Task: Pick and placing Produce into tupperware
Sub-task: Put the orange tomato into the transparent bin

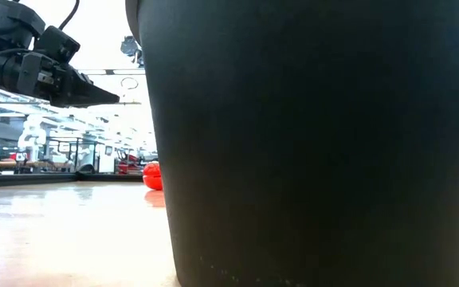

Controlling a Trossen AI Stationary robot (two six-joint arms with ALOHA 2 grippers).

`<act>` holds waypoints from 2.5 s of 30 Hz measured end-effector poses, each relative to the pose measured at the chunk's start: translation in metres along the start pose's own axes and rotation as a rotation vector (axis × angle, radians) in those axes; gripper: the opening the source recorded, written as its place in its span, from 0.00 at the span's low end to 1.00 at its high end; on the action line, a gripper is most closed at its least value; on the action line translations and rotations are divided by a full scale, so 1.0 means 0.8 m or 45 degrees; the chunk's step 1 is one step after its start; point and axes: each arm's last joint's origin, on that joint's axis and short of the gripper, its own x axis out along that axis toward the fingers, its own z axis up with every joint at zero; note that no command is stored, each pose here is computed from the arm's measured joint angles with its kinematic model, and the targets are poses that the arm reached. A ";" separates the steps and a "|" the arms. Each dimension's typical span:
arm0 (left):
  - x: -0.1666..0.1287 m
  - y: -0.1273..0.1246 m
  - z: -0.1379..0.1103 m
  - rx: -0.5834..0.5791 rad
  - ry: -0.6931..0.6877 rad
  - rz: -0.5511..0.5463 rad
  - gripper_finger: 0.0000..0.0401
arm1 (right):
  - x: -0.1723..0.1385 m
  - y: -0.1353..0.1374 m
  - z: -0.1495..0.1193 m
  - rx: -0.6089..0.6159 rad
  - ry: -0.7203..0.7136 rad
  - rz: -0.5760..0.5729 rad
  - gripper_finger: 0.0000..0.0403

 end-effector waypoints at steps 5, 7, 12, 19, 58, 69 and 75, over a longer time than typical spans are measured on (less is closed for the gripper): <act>0.000 0.000 0.000 -0.001 0.001 0.000 0.05 | -0.002 -0.001 -0.008 -0.030 -0.048 0.006 0.00; 0.000 0.000 0.000 -0.001 0.000 0.000 0.05 | -0.003 -0.001 -0.012 -0.038 -0.081 0.010 0.00; 0.000 0.000 0.000 -0.002 0.000 0.000 0.05 | -0.005 -0.002 -0.016 -0.045 -0.157 0.020 0.00; 0.000 0.000 0.000 0.000 0.001 0.007 0.05 | -0.006 -0.002 -0.016 -0.054 -0.166 0.020 0.00; -0.010 0.018 0.081 0.004 -0.205 0.189 0.05 | -0.006 -0.002 -0.017 -0.175 -0.152 0.006 0.00; -0.008 0.044 0.113 -0.217 -0.014 0.309 0.05 | -0.005 -0.002 -0.019 -0.171 -0.132 0.004 0.00; 0.011 0.061 0.108 -0.286 0.061 0.248 0.05 | -0.005 -0.003 -0.020 -0.170 -0.127 0.004 0.00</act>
